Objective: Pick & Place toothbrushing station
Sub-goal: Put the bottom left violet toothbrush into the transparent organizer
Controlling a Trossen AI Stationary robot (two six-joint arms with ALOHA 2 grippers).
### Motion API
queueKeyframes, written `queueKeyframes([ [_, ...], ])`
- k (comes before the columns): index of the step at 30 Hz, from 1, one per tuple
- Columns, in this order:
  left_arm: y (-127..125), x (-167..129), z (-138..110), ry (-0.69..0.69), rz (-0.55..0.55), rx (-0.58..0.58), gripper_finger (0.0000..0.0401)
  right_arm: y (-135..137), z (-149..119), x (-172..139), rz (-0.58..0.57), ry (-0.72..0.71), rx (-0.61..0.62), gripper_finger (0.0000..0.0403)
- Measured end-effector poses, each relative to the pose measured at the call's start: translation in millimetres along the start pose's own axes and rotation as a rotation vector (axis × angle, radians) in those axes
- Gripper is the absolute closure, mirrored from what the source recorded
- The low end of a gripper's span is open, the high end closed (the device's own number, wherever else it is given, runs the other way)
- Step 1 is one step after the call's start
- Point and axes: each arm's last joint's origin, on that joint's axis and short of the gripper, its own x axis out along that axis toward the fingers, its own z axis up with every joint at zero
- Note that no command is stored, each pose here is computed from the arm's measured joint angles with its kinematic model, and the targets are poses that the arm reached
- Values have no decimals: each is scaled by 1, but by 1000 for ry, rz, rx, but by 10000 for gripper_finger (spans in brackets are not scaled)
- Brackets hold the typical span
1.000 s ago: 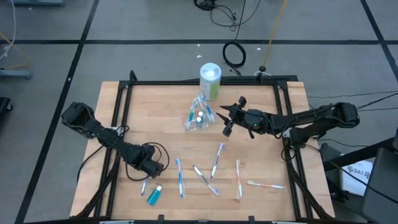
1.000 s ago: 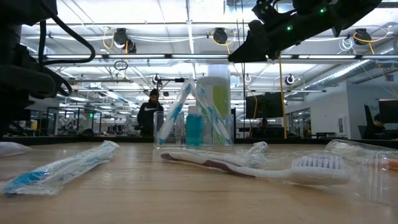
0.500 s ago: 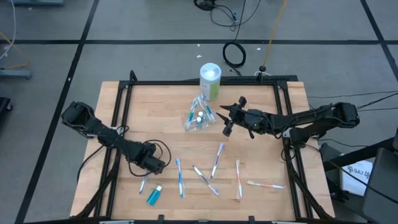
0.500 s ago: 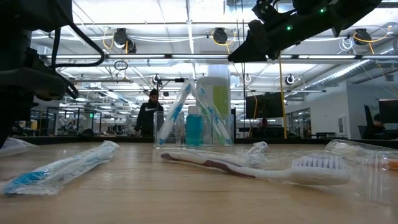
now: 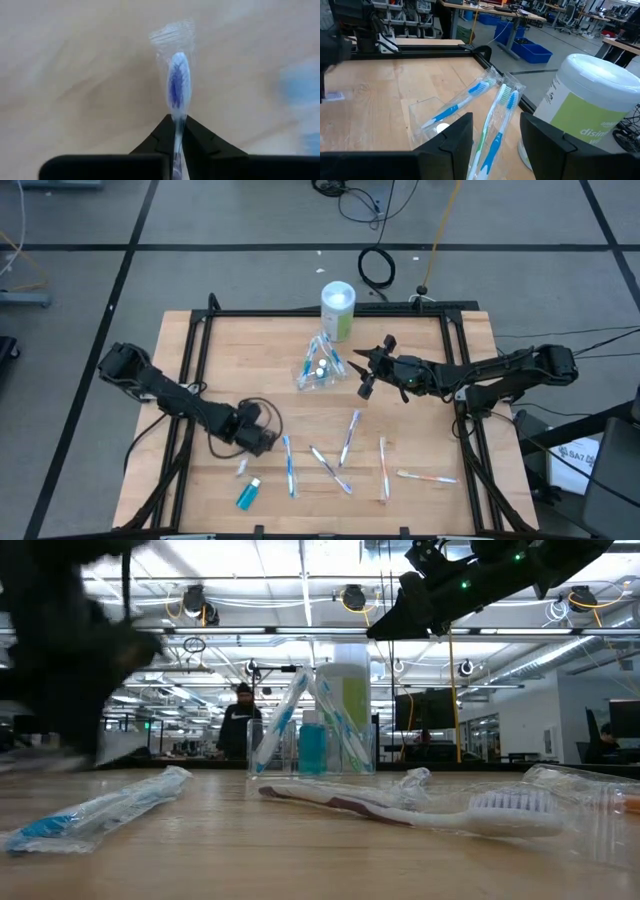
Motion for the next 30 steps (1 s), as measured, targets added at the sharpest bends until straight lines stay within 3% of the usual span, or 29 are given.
queueKeyframes([
  [4, -14, -30, 7, -150, -126, 79, 382, 0, 1, 0, -1, -10, 6, 248],
  [9, -27, -69, 25, -483, -234, 160, 390, 0, 2, 0, -1, -21, 14, 248],
  [14, -37, -94, 45, -782, -252, 252, 376, 0, 2, 0, -1, -21, 14, 248],
  [20, -58, -113, 76, -1071, -247, 285, 395, 0, 3, 0, -2, -27, 18, 248],
  [26, -72, -112, 114, -1178, -232, 332, 377, 0, 3, 0, -2, -26, 17, 248],
  [30, -71, -96, 139, -1180, -141, 335, 387, 0, 3, 0, -2, -26, 17, 248],
])
